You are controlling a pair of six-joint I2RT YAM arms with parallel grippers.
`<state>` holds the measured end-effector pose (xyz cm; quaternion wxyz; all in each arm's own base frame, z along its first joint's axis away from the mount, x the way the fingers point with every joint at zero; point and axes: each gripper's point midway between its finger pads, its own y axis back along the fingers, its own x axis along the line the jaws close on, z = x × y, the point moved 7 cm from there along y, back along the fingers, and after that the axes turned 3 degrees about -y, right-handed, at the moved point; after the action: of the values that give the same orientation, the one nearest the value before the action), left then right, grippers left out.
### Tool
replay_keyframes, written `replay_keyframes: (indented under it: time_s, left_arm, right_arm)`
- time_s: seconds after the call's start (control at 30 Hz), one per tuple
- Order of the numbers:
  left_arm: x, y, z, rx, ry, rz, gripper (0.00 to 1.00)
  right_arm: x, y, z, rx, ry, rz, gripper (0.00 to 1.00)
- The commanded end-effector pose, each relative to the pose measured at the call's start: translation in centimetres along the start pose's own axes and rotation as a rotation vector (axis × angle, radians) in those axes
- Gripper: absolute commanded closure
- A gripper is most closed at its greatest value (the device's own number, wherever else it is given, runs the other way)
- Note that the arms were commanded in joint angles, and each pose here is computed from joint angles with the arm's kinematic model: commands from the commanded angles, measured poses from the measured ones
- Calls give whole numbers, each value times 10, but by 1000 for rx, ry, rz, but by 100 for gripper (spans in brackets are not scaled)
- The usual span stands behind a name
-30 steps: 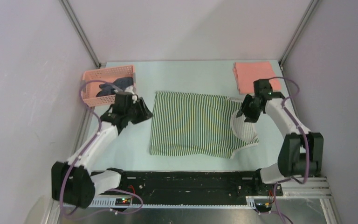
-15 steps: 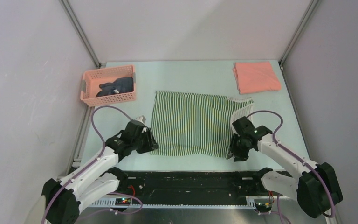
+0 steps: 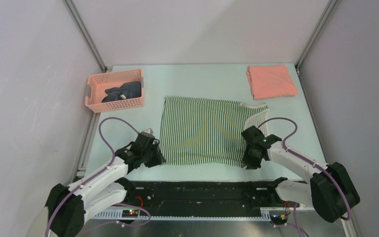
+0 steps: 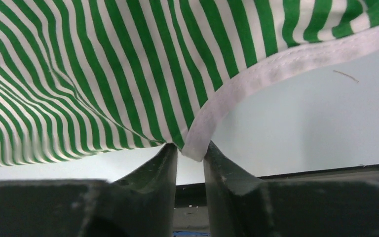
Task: Fold and stack the mixed laundry pile
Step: Fold the tank top at the center of the board.
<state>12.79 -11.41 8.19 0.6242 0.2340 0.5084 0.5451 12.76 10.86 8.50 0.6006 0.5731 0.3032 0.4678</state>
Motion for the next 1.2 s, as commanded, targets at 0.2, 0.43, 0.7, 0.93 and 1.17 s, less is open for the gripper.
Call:
replay_keyframes:
  time_s: [0.2,0.43,0.7,0.93,1.17]
  left_arm:
    - [-2,-7,5,-22,-8,9,98]
    - [12,-5,10,-58,-19,151,100]
    - [16,3,21,-129,-22,231,100]
    - [1,18,20,-152,30,90,79]
    - [4,7,-1,-81,90,36,57]
  right_arm:
    - [-7,7,3,-76,7,-22,100]
    - [-10,15,1,-79,7,-4,100]
    - [-10,14,2,-79,5,-20,100]
    - [-5,13,-2,-70,17,14,100]
    - [-1,11,-2,-71,25,25,100]
